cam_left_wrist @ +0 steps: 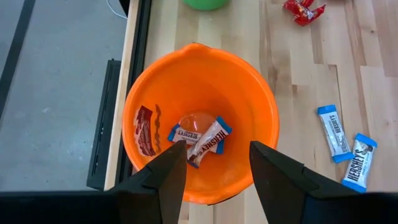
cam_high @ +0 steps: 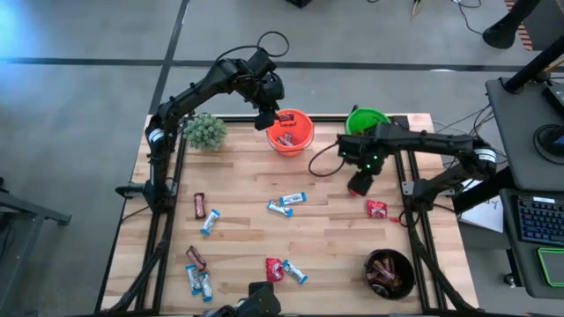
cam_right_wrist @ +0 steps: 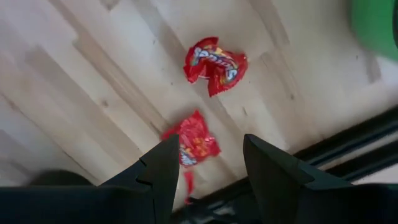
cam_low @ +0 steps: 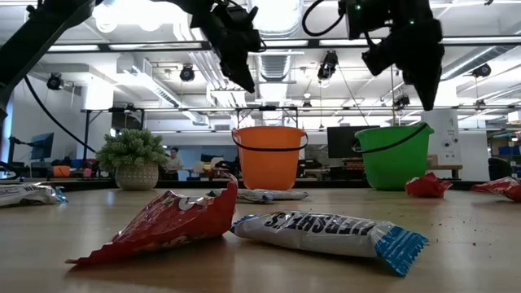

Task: Organize candy in baskets
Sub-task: Put the red candy into the green bucket

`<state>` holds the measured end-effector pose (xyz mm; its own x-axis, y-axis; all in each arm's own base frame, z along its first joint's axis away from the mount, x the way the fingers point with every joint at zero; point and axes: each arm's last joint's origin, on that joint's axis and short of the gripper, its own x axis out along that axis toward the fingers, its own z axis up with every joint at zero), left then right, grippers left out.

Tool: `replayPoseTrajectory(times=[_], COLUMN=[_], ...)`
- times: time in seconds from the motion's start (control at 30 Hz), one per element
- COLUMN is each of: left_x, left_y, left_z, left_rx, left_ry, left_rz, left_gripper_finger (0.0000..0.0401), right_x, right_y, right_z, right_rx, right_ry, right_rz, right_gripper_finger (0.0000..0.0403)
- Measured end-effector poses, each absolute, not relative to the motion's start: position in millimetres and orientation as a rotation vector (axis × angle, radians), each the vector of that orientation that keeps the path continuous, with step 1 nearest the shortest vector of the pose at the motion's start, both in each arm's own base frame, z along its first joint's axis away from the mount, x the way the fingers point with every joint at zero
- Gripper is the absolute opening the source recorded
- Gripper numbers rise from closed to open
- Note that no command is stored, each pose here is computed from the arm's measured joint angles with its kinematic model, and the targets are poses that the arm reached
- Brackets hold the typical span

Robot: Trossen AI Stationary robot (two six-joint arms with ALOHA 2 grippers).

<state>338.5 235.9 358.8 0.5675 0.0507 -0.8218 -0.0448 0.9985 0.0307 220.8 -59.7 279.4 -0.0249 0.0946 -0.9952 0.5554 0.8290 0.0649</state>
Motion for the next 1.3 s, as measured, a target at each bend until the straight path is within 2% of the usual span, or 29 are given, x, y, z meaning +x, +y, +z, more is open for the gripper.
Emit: replayPoseTrajectory(times=[0.43,0.6,0.87,1.3], left_x=[332,326,319,317], left_y=[231,227,221,220], left_z=[366,376,389,390], left_rx=[-0.046,-0.073,-0.095,-0.115], left_ry=[0.971,0.946,0.915,0.917], left_rz=[0.079,0.107,0.134,0.143], left_gripper_finger=[0.0158,0.0158,0.0158,0.0158], right_x=[225,225,218,219], right_y=[-61,-61,-59,-70], right_z=[250,229,202,188], right_rx=[0.15,0.061,0.018,-0.035], right_ry=[1.551,1.53,1.538,1.461], right_rz=[-0.033,0.046,0.077,0.06], right_gripper_finger=[0.0169,0.0169,0.0169,0.0169])
